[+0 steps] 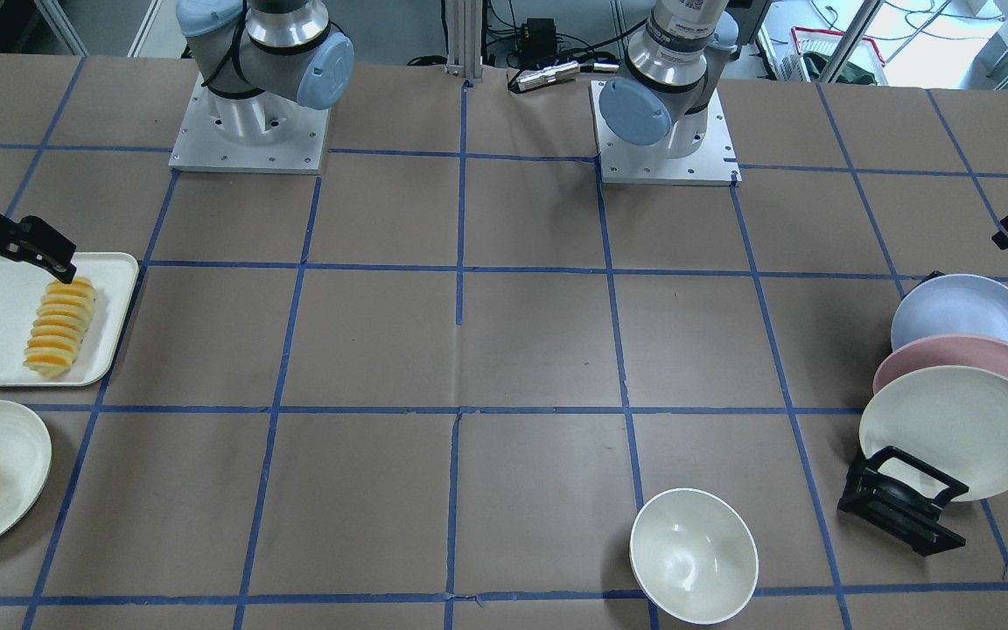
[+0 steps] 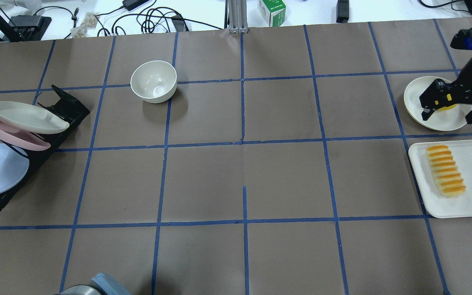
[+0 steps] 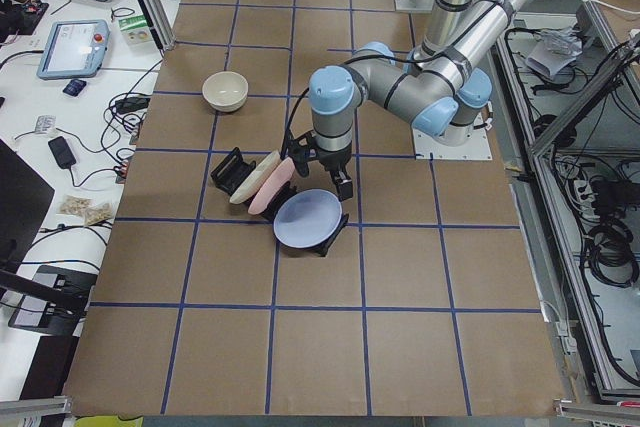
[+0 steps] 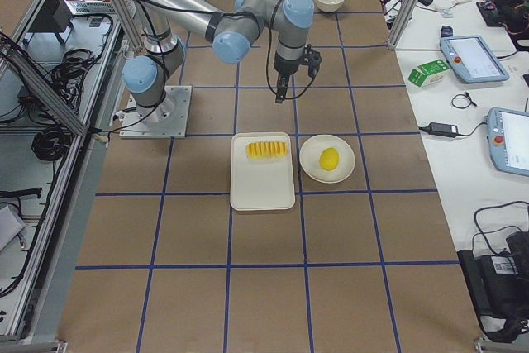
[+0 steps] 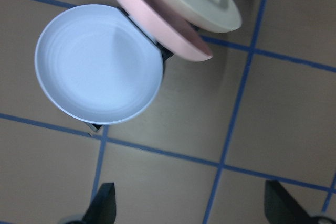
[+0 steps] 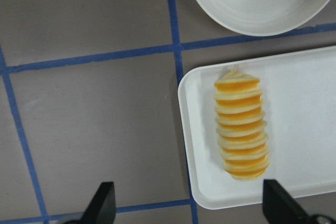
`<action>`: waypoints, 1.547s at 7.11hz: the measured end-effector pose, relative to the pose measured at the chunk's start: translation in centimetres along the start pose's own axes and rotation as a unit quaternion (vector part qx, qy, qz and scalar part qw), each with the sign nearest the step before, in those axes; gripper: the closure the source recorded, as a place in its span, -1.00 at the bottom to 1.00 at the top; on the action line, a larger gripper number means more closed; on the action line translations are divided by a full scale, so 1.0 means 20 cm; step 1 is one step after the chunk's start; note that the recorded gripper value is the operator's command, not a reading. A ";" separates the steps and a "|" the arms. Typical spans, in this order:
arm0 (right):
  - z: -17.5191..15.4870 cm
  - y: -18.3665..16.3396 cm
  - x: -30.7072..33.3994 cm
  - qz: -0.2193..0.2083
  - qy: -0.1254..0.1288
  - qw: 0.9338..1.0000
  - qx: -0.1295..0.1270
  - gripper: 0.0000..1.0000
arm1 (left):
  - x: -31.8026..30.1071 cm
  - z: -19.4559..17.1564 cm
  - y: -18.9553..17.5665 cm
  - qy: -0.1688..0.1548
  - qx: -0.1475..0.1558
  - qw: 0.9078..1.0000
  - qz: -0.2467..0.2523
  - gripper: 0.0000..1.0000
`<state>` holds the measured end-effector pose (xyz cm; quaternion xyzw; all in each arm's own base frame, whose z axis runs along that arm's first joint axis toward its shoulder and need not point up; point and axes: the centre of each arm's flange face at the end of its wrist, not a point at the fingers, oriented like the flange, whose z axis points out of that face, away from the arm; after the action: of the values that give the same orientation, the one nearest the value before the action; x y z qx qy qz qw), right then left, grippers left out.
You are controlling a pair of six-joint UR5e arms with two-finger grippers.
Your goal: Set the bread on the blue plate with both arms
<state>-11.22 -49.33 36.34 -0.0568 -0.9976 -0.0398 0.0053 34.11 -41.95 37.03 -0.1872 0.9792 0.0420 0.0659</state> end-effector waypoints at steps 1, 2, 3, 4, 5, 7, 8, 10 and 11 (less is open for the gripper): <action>0.13 -0.01 0.10 -0.001 0.001 1.000 0.006 -1.00 | -0.03 0.12 -0.05 -0.008 -0.005 1.000 -0.014 -1.00; 0.26 -0.01 0.18 0.001 0.001 1.000 0.007 -1.00 | -0.06 0.24 -0.13 -0.016 -0.003 1.000 -0.023 -1.00; 0.37 -0.01 0.24 0.001 -0.001 1.000 0.006 -1.00 | -0.09 0.34 -0.20 -0.023 0.004 0.999 -0.029 -1.00; 0.47 -0.02 0.27 -0.009 0.000 1.000 0.008 -1.00 | -0.12 0.41 -0.26 -0.025 0.005 0.999 -0.033 -1.00; 0.54 -0.03 0.29 -0.024 0.000 1.000 0.007 -1.00 | -0.13 0.44 -0.29 -0.025 0.004 0.999 -0.037 -0.80; 0.68 -0.07 0.34 -0.035 0.004 0.999 -0.005 -1.00 | -0.14 0.47 -0.30 -0.031 -0.002 0.998 -0.056 -0.30; 0.74 -0.09 0.37 -0.034 0.007 0.999 -0.009 -1.00 | -0.15 0.48 -0.29 -0.040 -0.009 0.997 -0.061 -0.32; 0.83 -0.10 0.40 -0.030 0.002 0.999 -0.020 -1.00 | -0.15 0.52 -0.30 -0.040 -0.017 0.997 -0.064 -0.33; 0.85 -0.09 0.39 -0.031 -0.001 0.999 -0.024 -1.00 | -0.15 0.55 -0.31 -0.038 -0.021 0.997 -0.064 -0.22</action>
<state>-19.38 -48.96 19.35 -0.0262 -0.9976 -0.0640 0.0019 40.52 -45.39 26.22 -0.2487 0.9610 0.0657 0.1018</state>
